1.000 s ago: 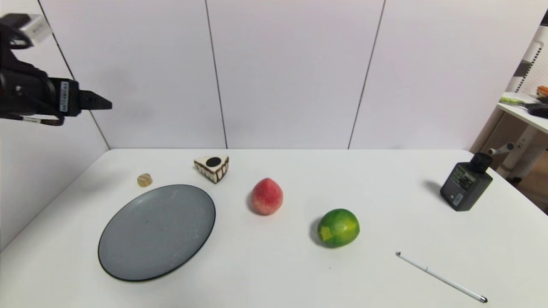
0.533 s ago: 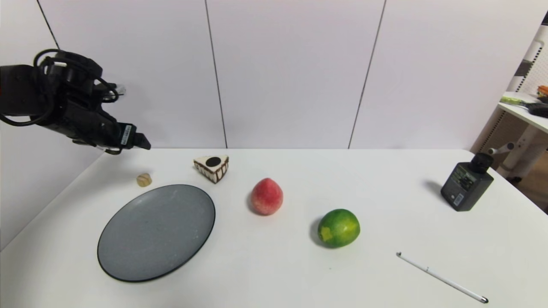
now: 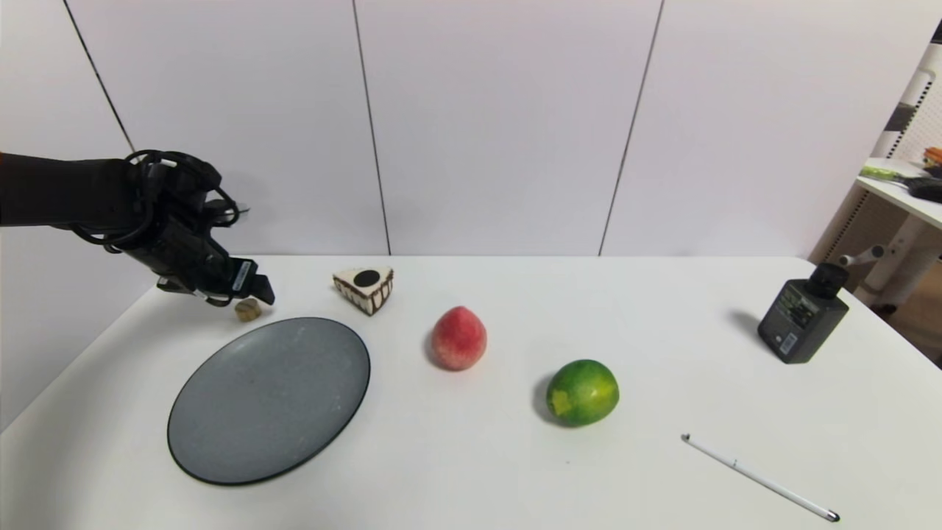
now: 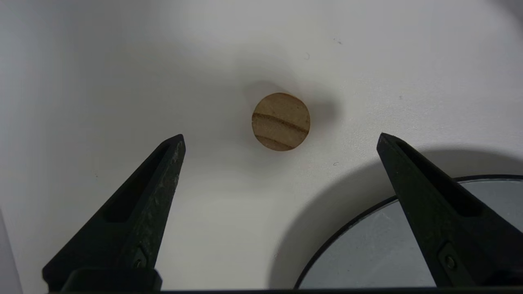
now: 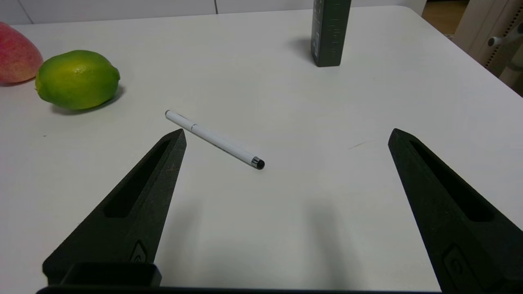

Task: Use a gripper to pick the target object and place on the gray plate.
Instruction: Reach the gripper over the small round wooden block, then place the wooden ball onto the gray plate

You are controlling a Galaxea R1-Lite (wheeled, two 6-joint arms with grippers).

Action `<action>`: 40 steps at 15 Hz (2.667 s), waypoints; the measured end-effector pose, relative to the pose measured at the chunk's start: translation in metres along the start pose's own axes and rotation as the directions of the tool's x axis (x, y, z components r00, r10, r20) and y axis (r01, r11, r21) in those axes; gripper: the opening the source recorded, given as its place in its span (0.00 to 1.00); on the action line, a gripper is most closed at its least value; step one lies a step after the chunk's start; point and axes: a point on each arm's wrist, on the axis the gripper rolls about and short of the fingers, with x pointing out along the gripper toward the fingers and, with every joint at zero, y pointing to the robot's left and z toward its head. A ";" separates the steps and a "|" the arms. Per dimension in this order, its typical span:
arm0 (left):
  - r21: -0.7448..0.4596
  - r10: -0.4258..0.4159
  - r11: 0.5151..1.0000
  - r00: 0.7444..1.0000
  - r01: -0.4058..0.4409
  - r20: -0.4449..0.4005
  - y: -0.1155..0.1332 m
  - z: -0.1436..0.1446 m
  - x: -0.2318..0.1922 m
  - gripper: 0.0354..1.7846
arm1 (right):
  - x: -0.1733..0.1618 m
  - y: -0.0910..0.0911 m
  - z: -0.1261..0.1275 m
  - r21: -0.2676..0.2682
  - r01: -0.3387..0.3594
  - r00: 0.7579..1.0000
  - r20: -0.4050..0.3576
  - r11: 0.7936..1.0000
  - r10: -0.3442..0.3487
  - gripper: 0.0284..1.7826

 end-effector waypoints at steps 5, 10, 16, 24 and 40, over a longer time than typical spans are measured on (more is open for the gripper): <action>-0.011 -0.002 1.000 0.999 0.002 -0.037 0.001 -0.003 0.020 0.94 | 0.000 0.000 0.000 0.000 0.000 1.000 0.000 1.000 0.000 0.96; -0.016 -0.006 1.000 0.998 0.005 -0.062 0.002 -0.005 0.031 0.94 | 0.000 0.000 0.000 0.000 0.000 1.000 0.000 1.000 0.000 0.96; -0.025 -0.009 1.000 0.999 0.008 -0.040 0.003 0.002 0.033 0.63 | 0.000 0.000 0.000 0.000 0.000 1.000 0.000 1.000 0.000 0.96; -0.030 -0.008 1.000 0.999 0.006 -0.052 0.004 0.001 0.039 0.27 | 0.000 0.000 0.000 0.000 0.000 1.000 0.000 1.000 0.000 0.96; 0.140 -0.262 0.956 0.965 0.259 0.004 -0.057 -0.050 -0.130 0.27 | 0.000 0.000 0.000 0.000 0.000 1.000 0.000 1.000 0.000 0.96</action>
